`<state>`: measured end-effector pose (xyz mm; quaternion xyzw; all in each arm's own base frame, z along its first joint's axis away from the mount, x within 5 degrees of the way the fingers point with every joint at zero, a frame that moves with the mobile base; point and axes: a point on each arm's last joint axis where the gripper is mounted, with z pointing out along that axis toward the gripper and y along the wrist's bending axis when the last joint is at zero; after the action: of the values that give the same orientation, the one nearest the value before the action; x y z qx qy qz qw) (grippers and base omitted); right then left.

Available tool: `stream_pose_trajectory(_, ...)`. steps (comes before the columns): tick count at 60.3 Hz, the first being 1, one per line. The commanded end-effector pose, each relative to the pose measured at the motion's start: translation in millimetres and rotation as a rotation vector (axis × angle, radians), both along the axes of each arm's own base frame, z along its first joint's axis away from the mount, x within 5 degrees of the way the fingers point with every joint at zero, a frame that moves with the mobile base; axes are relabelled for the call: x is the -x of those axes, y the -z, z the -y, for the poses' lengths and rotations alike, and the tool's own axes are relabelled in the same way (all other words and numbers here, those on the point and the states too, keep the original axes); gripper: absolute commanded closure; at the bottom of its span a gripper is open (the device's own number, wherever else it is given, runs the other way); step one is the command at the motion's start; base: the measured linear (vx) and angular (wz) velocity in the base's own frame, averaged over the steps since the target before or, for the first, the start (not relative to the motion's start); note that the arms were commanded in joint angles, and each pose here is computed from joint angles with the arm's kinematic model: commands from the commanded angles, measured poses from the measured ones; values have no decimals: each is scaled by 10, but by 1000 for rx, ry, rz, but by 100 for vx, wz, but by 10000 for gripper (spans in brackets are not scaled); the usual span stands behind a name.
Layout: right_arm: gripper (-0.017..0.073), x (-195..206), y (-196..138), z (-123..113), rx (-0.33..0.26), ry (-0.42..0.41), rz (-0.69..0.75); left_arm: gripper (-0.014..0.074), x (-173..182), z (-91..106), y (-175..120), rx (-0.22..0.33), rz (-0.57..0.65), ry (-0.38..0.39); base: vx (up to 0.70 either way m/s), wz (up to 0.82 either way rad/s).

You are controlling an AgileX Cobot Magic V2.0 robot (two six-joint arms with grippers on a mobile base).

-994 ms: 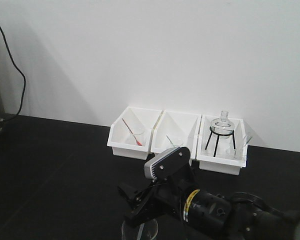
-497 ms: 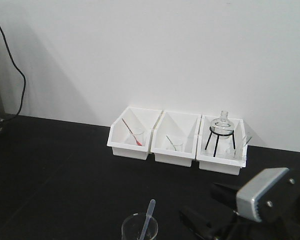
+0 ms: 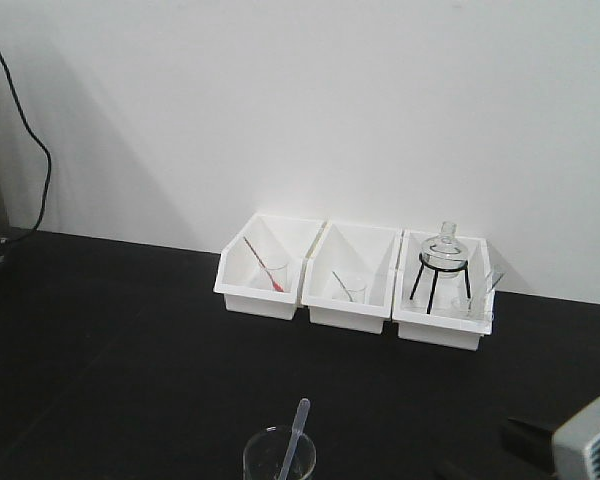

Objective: Grab transparent chemical and place on left bench
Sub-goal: 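Open the right gripper and withdraw it from the beaker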

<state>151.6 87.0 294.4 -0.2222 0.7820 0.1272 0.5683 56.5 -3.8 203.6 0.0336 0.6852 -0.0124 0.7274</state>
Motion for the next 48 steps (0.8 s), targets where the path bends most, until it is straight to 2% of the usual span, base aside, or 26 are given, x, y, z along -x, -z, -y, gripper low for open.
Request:
stream_pose_trajectory(1,139,98,-237,185,-89,82,72,597,15,-2,-27,14,81,1,0,0)
stream_pose_trajectory(5,207,215,-271,414,-139,194,120,597,15,-2,-27,14,81,1,0,0)
stream_pose_trajectory(10,302,401,-195,666,-162,338,203,597,15,-2,-27,14,81,1,0,0)
stream_pose_trajectory(15,412,599,-13,807,-185,443,264,597,15,-2,-27,14,81,1,0,0)
stream_pose_trajectory(17,459,667,96,848,-178,483,286,597,15,-2,-27,14,81,1,0,0)
stream_pose_trajectory(19,505,725,246,884,-144,520,304,597,15,-2,-27,14,81,1,0,0)
stream_pose_trajectory(21,551,781,334,898,-136,539,325,597,15,-2,-27,14,81,1,0,0)
stream_pose_trajectory(22,575,810,405,907,-111,549,336,597,15,-2,-27,14,81,1,0,0)
stream_pose_trajectory(27,569,906,674,920,-50,569,366,597,15,-2,-27,14,81,1,0,0)
stream_pose_trajectory(29,569,927,791,918,-56,570,363,597,15,-2,-27,14,81,1,0,0)
stream_pose_trajectory(33,568,962,982,916,-107,578,360,597,15,-2,-27,14,81,1,0,0)
stream_pose_trajectory(35,567,957,1026,914,-126,585,270,597,15,-2,-27,14,81,1,0,0)
stream_pose_trajectory(38,566,949,1072,919,-123,593,214,597,15,-2,-27,14,81,1,0,0)
stream_pose_trajectory(48,566,960,1089,925,-142,607,201,597,15,-2,-27,14,81,1,0,0)
